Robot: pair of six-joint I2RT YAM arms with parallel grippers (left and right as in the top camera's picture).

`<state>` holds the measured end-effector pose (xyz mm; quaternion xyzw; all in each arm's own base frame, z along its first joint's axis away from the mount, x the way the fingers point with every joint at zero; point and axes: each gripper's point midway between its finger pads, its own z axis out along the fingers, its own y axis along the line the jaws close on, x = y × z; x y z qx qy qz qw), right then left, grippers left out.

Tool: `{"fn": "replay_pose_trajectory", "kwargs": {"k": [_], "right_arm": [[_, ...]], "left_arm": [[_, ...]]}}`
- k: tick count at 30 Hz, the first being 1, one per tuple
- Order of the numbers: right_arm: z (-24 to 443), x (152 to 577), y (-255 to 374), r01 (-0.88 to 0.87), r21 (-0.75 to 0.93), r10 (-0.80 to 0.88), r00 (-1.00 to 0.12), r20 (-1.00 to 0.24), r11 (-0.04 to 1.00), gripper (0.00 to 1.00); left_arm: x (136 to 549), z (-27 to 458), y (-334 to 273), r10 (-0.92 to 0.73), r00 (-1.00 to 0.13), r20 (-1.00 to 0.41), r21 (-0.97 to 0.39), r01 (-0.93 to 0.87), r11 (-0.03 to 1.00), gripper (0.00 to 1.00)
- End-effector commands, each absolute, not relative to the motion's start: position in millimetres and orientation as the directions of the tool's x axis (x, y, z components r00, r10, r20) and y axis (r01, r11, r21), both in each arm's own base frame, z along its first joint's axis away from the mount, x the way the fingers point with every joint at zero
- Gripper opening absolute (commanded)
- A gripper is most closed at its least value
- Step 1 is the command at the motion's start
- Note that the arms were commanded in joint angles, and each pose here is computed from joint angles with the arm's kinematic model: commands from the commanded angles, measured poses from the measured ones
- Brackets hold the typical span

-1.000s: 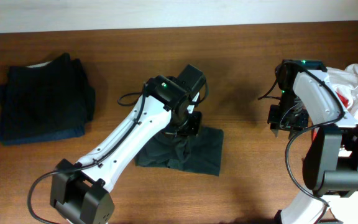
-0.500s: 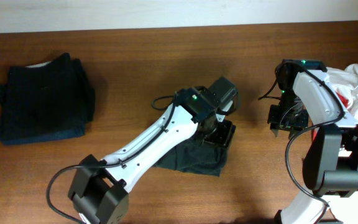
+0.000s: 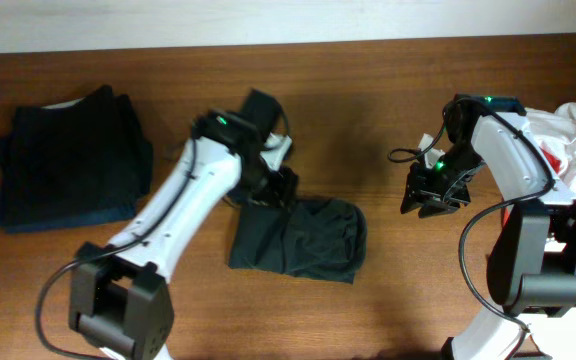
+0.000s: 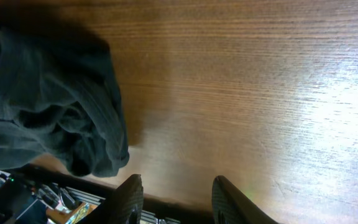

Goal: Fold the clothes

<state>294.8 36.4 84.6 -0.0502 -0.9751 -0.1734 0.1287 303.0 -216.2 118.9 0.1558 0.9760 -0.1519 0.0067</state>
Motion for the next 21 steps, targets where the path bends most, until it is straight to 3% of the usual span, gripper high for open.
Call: {"fn": "replay_pose_trajectory", "kwargs": {"k": [1,2,3,5,6,8,10,15,18,20,21], "right_arm": [[89,295,39,0.132,0.343,0.042,-0.966,0.256,0.93,0.4],[89,295,39,0.132,0.343,0.042,-0.966,0.256,0.93,0.41],[89,295,38,0.132,0.343,0.043,-0.966,0.256,0.93,0.4],[88,295,38,0.132,0.343,0.043,-0.966,0.256,0.93,0.4],[89,295,38,0.132,0.343,0.043,-0.966,0.256,0.93,0.4],[88,295,38,0.131,0.343,0.042,-0.966,0.255,0.93,0.4],[88,295,38,0.131,0.342,0.043,-0.966,0.255,0.93,0.4],[88,295,38,0.131,0.343,0.043,-0.966,0.255,0.93,0.41],[89,294,38,0.133,0.343,0.042,-0.965,0.259,0.93,0.41],[91,287,39,0.143,0.341,0.041,-0.956,0.29,0.929,0.41],[93,282,40,0.152,0.342,0.041,-0.949,0.313,0.927,0.41]], "left_arm": [[259,79,-250,0.435,-0.9,-0.022,-0.345,0.415,0.842,0.51],[247,69,-256,0.461,-0.887,-0.011,-0.344,0.437,0.831,0.3],[237,63,-260,0.485,-0.875,-0.001,-0.342,0.456,0.822,0.18],[223,63,-269,0.517,-0.856,0.012,-0.348,0.481,0.805,0.02],[213,65,-276,0.511,-0.859,0.034,-0.378,0.462,0.802,0.01],[194,71,-293,0.543,-0.838,0.05,-0.447,0.467,0.763,0.01],[181,71,-301,0.576,-0.816,0.051,-0.456,0.494,0.74,0.17],[167,76,-312,0.625,-0.78,0.036,-0.47,0.539,0.699,0.24],[188,126,-323,0.693,-0.694,-0.193,-0.447,0.691,0.568,0.25],[236,162,-287,0.61,-0.725,-0.321,-0.248,0.685,0.685,0.25],[258,179,-264,0.529,-0.762,-0.374,-0.2,0.623,0.756,0.35]]}}
